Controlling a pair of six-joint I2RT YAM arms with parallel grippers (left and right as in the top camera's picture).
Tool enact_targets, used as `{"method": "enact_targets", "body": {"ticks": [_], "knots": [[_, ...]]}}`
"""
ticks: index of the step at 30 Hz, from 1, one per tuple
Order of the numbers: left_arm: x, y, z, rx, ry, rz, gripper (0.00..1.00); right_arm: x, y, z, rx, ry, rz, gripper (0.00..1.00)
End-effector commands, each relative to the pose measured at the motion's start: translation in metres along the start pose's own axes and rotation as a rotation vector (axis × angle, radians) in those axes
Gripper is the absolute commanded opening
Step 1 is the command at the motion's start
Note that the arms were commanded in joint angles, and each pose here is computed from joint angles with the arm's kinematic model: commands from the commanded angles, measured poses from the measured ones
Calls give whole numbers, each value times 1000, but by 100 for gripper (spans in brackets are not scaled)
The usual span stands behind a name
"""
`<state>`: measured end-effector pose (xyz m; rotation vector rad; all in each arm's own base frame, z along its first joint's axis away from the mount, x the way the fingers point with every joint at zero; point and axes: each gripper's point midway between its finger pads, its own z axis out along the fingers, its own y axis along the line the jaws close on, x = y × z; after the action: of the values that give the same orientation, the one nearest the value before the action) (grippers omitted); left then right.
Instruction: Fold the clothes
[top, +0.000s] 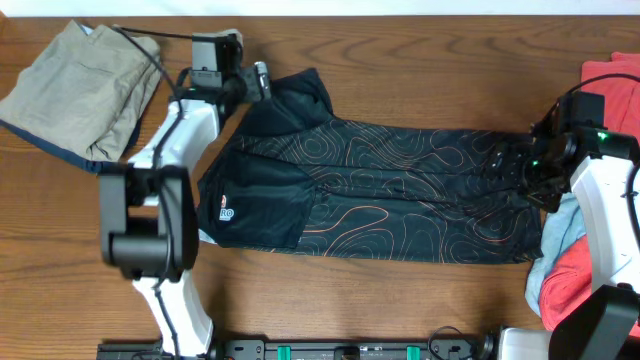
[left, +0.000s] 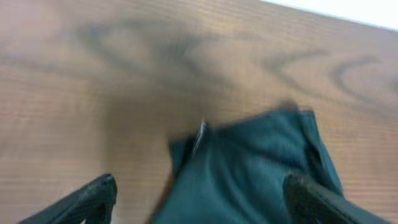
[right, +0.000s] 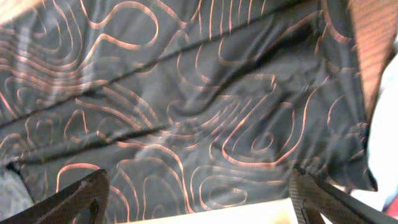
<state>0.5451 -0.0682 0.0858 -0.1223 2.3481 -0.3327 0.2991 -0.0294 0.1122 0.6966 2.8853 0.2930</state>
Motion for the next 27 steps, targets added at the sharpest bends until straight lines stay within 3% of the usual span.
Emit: {"method": "enact_targets", "body": {"ticks": [1,10,12,15,16,27], "knots": [[-8,-1,23,7,-53,41,87,4,9,-9,-52,2,-8,91],[36,-16,64,35,20,65,84,8,11,-20,-60,-17,-12,90],[42,-19,65,37,35,69,70,7,11,-20,-61,-21,-14,87],[44,-19,63,34,49,67,19,0,9,-20,-48,-52,-19,82],[43,-18,61,31,51,65,8,-5,9,-20,-43,-71,-22,80],[-7,-11,-13,23,15,-78,6,-78,7,-26,15,-361,-51,77]]}}
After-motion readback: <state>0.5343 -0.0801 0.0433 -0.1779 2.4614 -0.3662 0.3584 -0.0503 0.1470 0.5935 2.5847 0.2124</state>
